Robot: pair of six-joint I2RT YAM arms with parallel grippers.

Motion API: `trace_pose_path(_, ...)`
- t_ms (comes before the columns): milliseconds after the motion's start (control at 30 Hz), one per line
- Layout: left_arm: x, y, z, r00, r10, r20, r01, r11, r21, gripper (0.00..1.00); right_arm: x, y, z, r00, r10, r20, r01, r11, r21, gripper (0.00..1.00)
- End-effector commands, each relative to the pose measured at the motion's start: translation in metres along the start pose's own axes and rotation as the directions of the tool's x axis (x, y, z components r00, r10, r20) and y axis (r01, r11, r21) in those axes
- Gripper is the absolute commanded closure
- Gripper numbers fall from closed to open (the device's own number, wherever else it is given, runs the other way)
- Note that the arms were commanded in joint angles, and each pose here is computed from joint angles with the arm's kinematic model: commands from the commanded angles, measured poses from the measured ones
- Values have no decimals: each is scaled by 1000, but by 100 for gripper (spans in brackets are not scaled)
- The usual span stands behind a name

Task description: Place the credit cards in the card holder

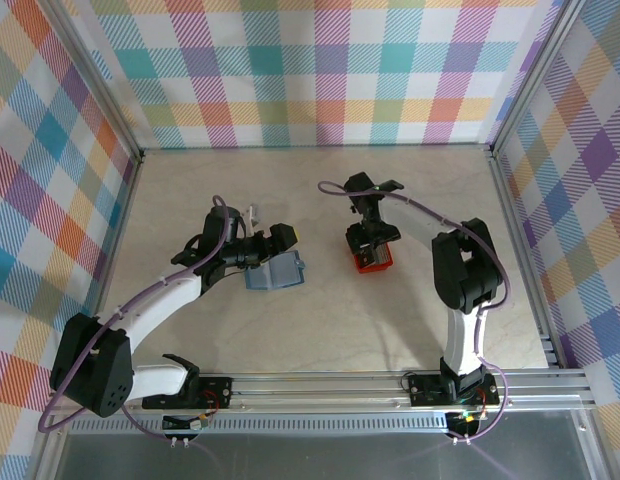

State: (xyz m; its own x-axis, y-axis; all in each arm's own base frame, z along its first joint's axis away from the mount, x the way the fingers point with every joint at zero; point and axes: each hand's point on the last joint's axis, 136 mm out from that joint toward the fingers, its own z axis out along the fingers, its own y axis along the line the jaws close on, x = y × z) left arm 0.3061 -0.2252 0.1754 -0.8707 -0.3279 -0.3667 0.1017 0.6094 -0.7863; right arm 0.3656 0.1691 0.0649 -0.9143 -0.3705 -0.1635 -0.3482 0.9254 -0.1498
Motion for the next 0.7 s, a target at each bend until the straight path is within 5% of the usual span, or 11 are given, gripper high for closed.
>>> trace_pose_path(0, -3, -7, -4, 999, 34, 1, -34, 999, -10, 5, -3, -4, 1, 1000, -28, -5, 28, 999, 46, 20)
trace_pose_path(300, 0, -6, -4, 1000, 26, -10, -26, 1000, -10, 5, -2, -16, 8, 999, -44, -1, 44, 992, 120, 21)
trace_pose_path(667, -4, -11, -8, 996, 85, -27, -86, 996, -38, 6, -11, -21, 0, 998, -37, 42, 31, 989, 146, 45)
